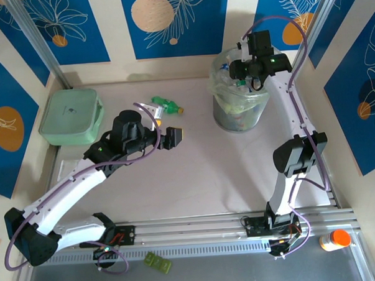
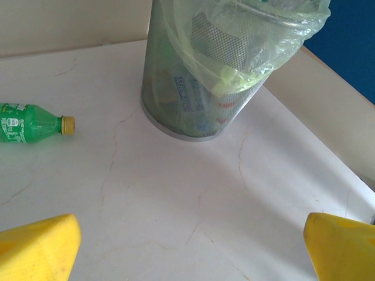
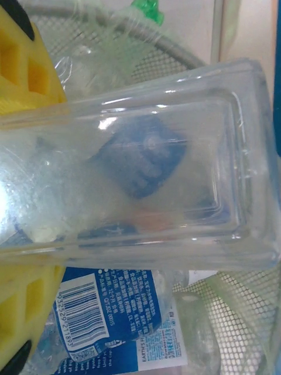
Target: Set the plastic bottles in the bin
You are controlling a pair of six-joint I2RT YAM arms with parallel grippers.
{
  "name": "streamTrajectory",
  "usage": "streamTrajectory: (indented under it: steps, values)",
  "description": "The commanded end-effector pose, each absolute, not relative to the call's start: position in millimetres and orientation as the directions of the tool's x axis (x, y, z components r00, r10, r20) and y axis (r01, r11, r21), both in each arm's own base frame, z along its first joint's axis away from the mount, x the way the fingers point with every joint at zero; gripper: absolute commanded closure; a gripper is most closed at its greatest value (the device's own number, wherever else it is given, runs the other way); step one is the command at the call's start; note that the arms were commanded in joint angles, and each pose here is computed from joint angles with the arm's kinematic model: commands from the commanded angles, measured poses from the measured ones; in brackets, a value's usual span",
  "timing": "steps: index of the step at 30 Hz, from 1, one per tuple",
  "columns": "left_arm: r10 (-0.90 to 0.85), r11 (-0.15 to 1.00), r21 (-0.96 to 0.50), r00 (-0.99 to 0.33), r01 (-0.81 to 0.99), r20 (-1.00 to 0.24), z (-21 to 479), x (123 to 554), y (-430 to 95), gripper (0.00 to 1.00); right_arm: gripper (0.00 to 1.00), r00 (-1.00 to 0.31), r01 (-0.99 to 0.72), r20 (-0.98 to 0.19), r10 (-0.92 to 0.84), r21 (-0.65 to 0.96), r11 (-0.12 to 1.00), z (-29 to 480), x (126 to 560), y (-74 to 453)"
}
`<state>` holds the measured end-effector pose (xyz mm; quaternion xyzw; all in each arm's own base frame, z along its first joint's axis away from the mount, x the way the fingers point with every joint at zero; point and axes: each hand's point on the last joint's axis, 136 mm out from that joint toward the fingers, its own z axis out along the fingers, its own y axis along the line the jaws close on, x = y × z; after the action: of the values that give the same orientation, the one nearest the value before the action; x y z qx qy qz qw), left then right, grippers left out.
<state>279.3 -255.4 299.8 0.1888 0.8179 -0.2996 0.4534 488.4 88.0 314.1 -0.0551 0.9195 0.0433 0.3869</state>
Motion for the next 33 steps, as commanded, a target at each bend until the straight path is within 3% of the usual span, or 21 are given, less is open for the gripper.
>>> streamTrajectory:
  steps: [1, 6, 10, 14, 20, 28, 33]
  values:
    - [0.021, 0.754, -0.326, -0.517, 0.57, -0.855, 299, 284, -253, 0.02, 0.45, -0.711, -0.108, -0.699, -0.082, -0.007, 0.994, 312, 486, 83]
    - [0.015, 0.764, -0.32, -0.513, 0.559, -0.858, 300, 286, -249, 0.01, 0.27, -0.64, -0.139, -0.763, -0.097, -0.009, 0.99, 355, 479, 97]
    - [0.012, 0.768, -0.319, -0.511, 0.555, -0.86, 300, 288, -248, 0.01, 0.25, -0.586, -0.132, -0.807, -0.078, -0.001, 0.991, 386, 473, 99]
    - [0.006, 0.773, -0.319, -0.509, 0.549, -0.861, 300, 289, -245, 0.01, 0.38, -0.557, -0.128, -0.829, -0.056, 0.018, 0.992, 398, 474, 97]
    - [-0.017, 0.783, -0.331, -0.513, 0.527, -0.858, 299, 294, -241, 0.02, 0.55, -0.631, -0.102, -0.776, -0.016, 0.063, 0.993, 363, 492, 94]
    - [-0.046, 0.796, -0.357, -0.539, 0.49, -0.841, 293, 303, -236, 0.01, 0.62, -0.734, -0.074, -0.678, -0.021, 0.05, 0.996, 304, 506, 91]
    - [-0.096, 0.818, -0.386, -0.561, 0.426, -0.822, 294, 311, -227, 0.01, 0.62, -0.691, -0.082, -0.723, -0.012, 0.062, 0.995, 329, 496, 93]
